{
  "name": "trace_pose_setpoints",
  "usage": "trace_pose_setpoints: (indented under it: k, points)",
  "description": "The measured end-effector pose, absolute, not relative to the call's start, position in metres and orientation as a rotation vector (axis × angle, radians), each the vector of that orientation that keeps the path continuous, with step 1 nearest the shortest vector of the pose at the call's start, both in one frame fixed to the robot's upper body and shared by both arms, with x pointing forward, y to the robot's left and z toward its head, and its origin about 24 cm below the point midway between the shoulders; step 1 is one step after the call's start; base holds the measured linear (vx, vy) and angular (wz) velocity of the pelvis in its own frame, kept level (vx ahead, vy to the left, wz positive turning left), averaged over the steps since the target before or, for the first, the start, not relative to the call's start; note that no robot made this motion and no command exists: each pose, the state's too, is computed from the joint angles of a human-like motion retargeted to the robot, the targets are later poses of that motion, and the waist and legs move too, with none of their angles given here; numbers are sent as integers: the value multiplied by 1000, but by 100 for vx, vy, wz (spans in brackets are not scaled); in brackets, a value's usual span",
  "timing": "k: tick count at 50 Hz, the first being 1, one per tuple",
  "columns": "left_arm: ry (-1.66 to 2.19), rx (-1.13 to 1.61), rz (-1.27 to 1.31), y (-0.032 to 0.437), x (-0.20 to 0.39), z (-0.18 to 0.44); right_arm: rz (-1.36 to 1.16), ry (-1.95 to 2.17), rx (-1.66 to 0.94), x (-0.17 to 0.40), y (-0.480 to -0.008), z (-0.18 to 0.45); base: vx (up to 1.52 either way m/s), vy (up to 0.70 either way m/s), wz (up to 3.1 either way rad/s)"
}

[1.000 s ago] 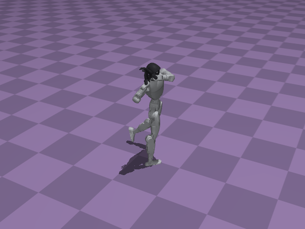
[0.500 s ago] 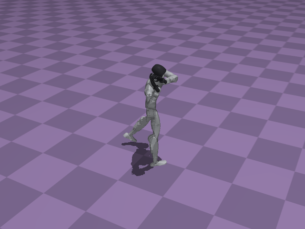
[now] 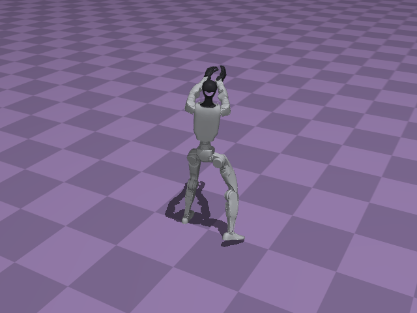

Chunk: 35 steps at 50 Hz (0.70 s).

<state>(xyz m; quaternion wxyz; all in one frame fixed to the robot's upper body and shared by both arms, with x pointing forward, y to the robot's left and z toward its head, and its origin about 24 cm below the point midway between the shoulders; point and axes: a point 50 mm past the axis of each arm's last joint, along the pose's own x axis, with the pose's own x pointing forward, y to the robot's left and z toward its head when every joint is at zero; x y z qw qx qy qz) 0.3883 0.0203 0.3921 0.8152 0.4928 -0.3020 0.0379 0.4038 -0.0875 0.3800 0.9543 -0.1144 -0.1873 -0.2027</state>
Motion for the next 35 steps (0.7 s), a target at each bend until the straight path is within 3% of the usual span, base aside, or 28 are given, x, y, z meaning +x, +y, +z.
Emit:
trace_pose_setpoints:
  k: [1,2,3,6,11,13,15,19,21,23,24,25,26,28,30,31,33,35]
  points:
    - [-590,1027,60,37,391,396,-152,-365,52,400,-64,388,20,12,257]
    - [-561,1038,42,50,393,397,-22,-350,105,399,-48,387,21,9,252]
    - [-542,1070,24,62,395,396,46,-326,43,399,-35,378,23,8,245]
    - [-545,997,-1,81,396,386,1,-316,324,391,-12,367,24,7,243]
    - [-528,953,-46,106,392,381,156,-314,232,383,9,364,22,7,238]
    - [-544,910,-46,122,388,379,75,-441,-139,385,8,367,19,4,193]
    - [-557,809,-56,124,384,378,234,-339,178,374,28,364,17,3,176]
    - [-591,813,-69,130,378,379,346,-399,21,367,37,366,12,3,156]
    - [-605,848,-95,133,374,380,631,-392,-21,358,47,365,7,-1,116]
    - [-630,843,-84,134,370,385,616,-398,-47,359,43,367,4,-15,69]
    - [-630,874,-92,134,369,387,659,-387,-180,360,41,365,3,-23,42]
    - [-645,878,-86,134,367,390,661,-398,-171,358,41,366,2,-25,30]
    - [-689,825,-50,133,363,394,572,-427,128,352,41,375,2,-22,17]
    - [-696,880,-57,134,361,396,625,-432,-9,351,41,373,0,-13,-5]
    - [-724,928,-70,133,358,400,872,-448,24,338,49,376,-4,-1,-38]
    - [-748,891,-50,132,356,403,762,-454,206,338,47,383,-8,7,-67]
    - [-795,855,-1,133,352,410,441,-554,235,342,33,394,-12,13,-92]
    - [-806,867,2,133,350,414,458,-565,200,339,36,395,-15,20,-112]
